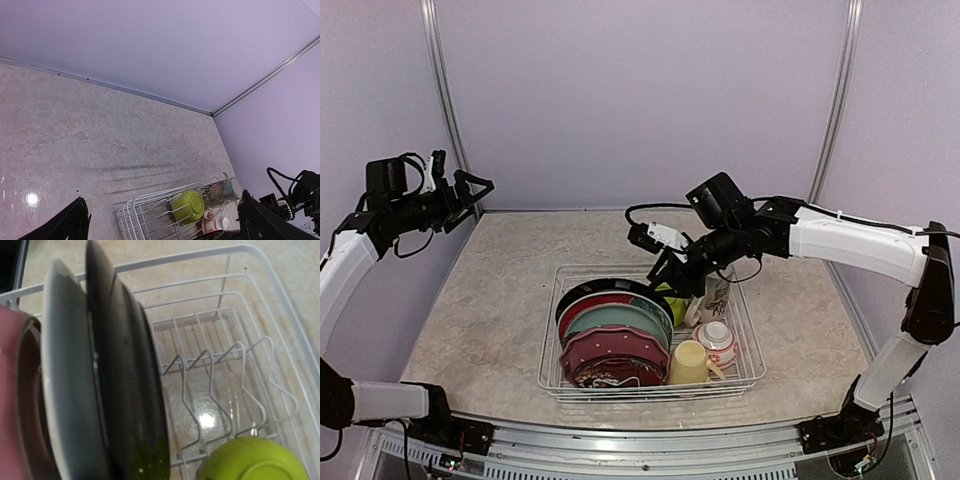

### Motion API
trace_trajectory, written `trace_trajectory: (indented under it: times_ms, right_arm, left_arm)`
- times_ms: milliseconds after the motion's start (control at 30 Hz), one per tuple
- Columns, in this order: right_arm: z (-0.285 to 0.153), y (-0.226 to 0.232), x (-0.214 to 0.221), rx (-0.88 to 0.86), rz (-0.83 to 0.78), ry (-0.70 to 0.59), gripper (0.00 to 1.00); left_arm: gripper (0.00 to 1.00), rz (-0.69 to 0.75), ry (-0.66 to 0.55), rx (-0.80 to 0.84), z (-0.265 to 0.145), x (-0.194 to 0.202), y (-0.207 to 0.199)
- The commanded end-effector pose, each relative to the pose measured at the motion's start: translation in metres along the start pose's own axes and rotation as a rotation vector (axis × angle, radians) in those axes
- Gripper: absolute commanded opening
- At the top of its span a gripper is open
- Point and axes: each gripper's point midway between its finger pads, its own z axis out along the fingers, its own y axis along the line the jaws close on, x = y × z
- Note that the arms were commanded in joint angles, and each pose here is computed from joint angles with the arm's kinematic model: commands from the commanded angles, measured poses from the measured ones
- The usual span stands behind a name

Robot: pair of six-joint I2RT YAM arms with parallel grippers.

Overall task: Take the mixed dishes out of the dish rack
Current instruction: Grab the plate from the dish rack.

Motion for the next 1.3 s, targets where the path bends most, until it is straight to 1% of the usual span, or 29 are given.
trace_trajectory:
  times_ms: [0,100,300,633,867,967,1000,1267]
  right_arm:
    - [0.011,0.006,-0.001,-0.03,-0.027,0.032,0.31]
    - [0.017,0.008,0.003,-0.052,-0.035,0.052,0.28]
    - [0.027,0.013,0.011,-0.093,-0.043,0.08,0.27]
    - [0.036,0.025,0.005,-0.201,-0.062,0.067,0.21]
    - [0.038,0.031,0.003,-0.245,-0.077,0.061,0.07]
    - [0.034,0.03,-0.001,-0.237,-0.089,0.053,0.01]
    - [0.033,0.03,-0.003,-0.232,-0.092,0.05,0.0]
    - [0.016,0.022,-0.024,-0.133,-0.139,0.001,0.0]
  left_arm:
    - [0.99,0.005,0.015,-0.001,0.003,0.005,0.002]
    - [0.99,0.001,0.019,0.005,0.004,0.005,0.002]
    - [0.99,0.001,0.026,0.006,0.005,0.007,0.001]
    - [0.99,0.001,0.034,0.023,0.006,0.009,-0.003]
    - [0.99,0.004,0.032,0.029,0.005,0.009,-0.005]
    - [0.99,0.007,0.033,0.025,0.006,0.009,-0.005]
    - [0.99,0.008,0.035,0.023,0.007,0.01,-0.005]
    - [0.99,0.001,0.055,0.021,0.012,0.014,-0.003]
